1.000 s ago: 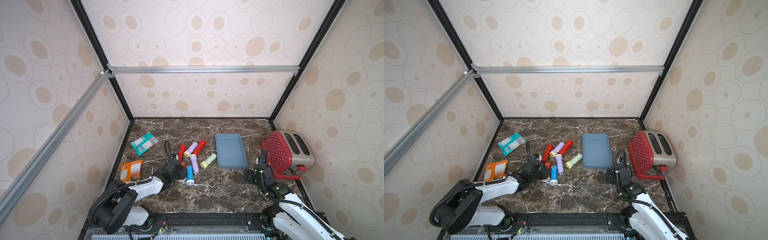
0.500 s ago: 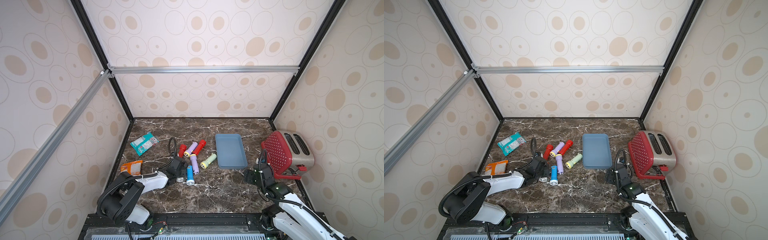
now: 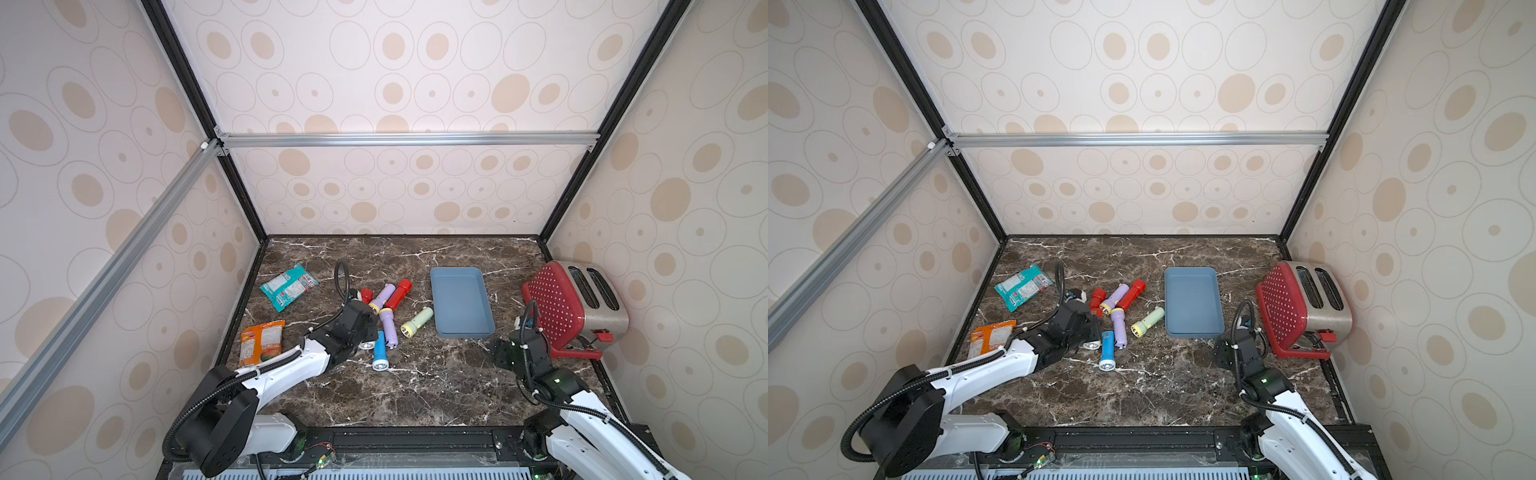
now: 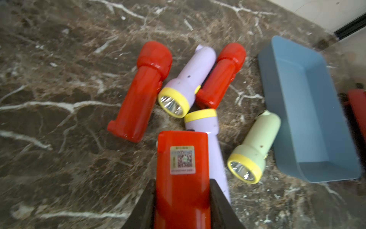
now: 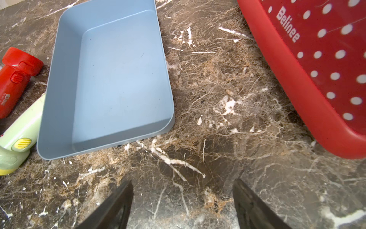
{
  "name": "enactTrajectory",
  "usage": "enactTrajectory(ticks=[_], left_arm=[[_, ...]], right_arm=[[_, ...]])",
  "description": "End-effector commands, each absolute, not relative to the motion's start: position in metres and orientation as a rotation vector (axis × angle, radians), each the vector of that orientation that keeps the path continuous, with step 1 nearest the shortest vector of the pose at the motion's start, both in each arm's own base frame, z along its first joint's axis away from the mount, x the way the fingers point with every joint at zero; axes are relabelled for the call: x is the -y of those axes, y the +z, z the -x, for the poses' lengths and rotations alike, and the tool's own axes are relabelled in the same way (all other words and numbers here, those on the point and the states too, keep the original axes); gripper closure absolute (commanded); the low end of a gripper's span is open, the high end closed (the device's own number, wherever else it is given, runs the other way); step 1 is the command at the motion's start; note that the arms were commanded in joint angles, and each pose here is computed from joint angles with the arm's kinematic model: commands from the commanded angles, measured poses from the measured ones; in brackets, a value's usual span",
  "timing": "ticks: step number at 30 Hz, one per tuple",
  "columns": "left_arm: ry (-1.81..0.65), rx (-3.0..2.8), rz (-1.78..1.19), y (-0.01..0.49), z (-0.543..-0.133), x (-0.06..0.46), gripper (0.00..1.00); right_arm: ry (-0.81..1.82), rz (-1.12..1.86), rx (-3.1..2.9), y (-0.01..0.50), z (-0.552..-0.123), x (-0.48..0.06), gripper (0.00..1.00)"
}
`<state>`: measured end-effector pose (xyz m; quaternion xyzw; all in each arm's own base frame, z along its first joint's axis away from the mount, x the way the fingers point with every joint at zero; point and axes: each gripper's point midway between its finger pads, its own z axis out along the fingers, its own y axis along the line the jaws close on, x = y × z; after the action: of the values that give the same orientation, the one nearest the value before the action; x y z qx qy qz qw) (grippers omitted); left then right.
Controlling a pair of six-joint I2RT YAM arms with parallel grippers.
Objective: Put the flashlights into the storage boxes
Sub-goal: Pick up the flashlight from the center of the board, then place the flashlight at the storage box.
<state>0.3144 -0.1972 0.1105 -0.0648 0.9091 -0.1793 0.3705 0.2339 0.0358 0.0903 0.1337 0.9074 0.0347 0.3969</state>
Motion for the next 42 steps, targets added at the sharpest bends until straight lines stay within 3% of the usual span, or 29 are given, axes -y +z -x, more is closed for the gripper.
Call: enactTrajectory(ticks=[1,5,9,14,27,42], left_arm=[[-0.623,-2.235,0.181,0.150,-0.342,0.246,0.66],[-0.760,-2.219,0.110,0.166,-0.372,0.319,0.66],[-0.748,-2.283,0.004,0.151,-0.395,0.385,0.67],[-0.673,-2.293,0.042,0.131,-0.429,0.422,0.67],[-0.410,-2.270,0.177,0.098,-0.486,0.419,0.66],[-0.335,-2.256,0.155,0.080,-0.496,0.415,0.59]], right_arm=[[0.065,-0.368,-2.295,0.087,-0.229,-0.031,0.19],[0.070,-0.382,-2.272,0.090,-0.227,-0.028,0.19],[0.081,-0.389,-2.244,0.093,-0.225,-0.026,0.19],[0.102,-0.387,-2.217,0.097,-0.223,-0.026,0.19],[0.116,-0.377,-2.208,0.097,-0.223,-0.027,0.19],[0.105,-0.376,-2.219,0.096,-0.224,-0.028,0.19]])
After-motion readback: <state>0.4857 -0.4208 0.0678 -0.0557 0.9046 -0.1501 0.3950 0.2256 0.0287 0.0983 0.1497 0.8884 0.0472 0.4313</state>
